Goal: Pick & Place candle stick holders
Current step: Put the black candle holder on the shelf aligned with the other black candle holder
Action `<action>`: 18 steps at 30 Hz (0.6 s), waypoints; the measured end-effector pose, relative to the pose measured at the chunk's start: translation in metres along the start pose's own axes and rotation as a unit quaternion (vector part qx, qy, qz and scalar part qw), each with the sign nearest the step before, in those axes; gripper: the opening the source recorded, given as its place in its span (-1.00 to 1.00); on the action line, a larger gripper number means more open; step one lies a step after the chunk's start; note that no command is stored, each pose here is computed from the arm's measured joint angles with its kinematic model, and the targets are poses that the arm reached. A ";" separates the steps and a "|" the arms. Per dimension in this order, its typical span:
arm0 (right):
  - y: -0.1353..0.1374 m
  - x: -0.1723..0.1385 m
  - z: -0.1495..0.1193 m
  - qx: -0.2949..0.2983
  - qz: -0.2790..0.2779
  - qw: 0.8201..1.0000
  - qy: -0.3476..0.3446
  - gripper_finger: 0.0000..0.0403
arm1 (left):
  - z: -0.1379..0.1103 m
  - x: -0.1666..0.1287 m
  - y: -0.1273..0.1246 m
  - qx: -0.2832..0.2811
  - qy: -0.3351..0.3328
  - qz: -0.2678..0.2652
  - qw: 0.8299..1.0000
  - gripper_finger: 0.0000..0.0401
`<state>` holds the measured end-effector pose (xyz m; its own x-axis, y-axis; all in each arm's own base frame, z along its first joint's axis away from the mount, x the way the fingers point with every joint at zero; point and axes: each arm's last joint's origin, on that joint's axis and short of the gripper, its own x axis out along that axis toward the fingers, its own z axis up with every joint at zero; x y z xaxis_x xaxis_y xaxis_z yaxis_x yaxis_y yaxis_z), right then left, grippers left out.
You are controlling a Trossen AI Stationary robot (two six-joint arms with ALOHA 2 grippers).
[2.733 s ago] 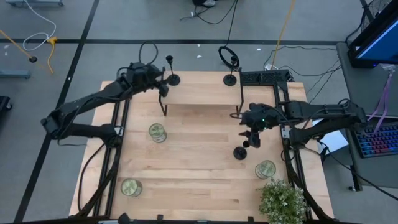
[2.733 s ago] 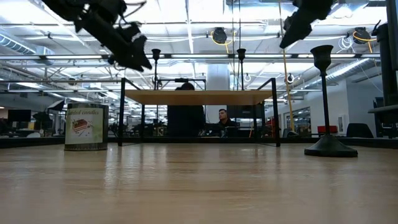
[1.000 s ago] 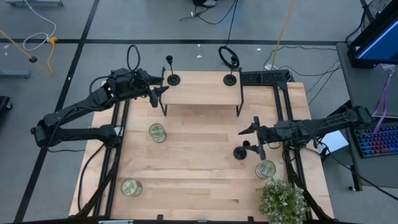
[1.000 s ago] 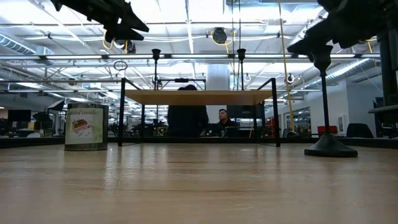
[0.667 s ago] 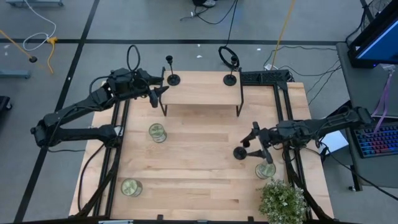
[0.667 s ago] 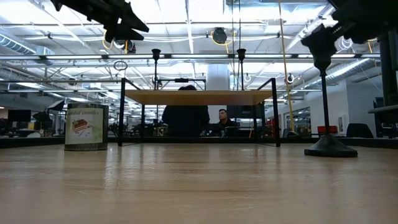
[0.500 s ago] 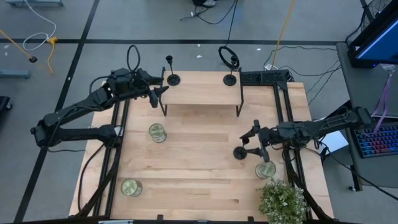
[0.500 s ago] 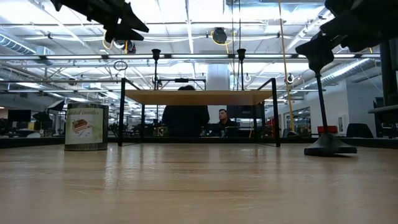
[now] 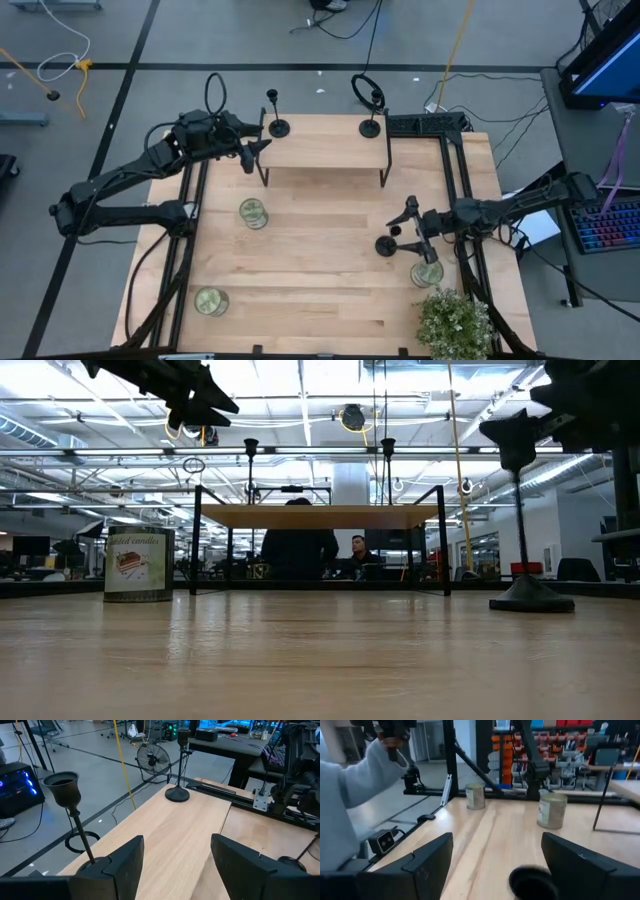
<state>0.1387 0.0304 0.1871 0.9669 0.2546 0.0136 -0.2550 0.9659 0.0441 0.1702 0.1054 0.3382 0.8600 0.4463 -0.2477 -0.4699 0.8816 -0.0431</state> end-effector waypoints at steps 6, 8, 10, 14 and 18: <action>0.001 -0.005 0.013 -0.013 0.001 0.998 -0.057 0.49 | 0.000 0.000 0.000 -0.001 0.000 0.000 1.000 0.19; 0.001 -0.006 0.010 -0.026 0.000 0.999 -0.041 0.49 | 0.000 0.000 0.000 -0.001 0.000 0.000 1.000 0.19; 0.000 -0.007 0.005 -0.033 -0.013 0.999 -0.014 0.48 | 0.000 0.000 0.000 -0.001 0.000 0.000 1.000 0.19; -0.005 -0.008 -0.005 -0.031 -0.094 0.994 0.037 0.48 | 0.000 0.000 0.000 -0.001 0.001 0.000 1.000 0.19; -0.004 -0.008 -0.010 -0.025 -0.075 0.995 0.064 0.48 | 0.000 0.000 0.000 0.000 0.001 -0.001 1.000 0.19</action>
<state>0.1322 0.0246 0.1767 0.9872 0.1078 -0.1179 -0.1101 0.9938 -0.0129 0.1702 0.1053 0.3381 0.8602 0.4450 -0.2491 -0.4692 0.8820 -0.0443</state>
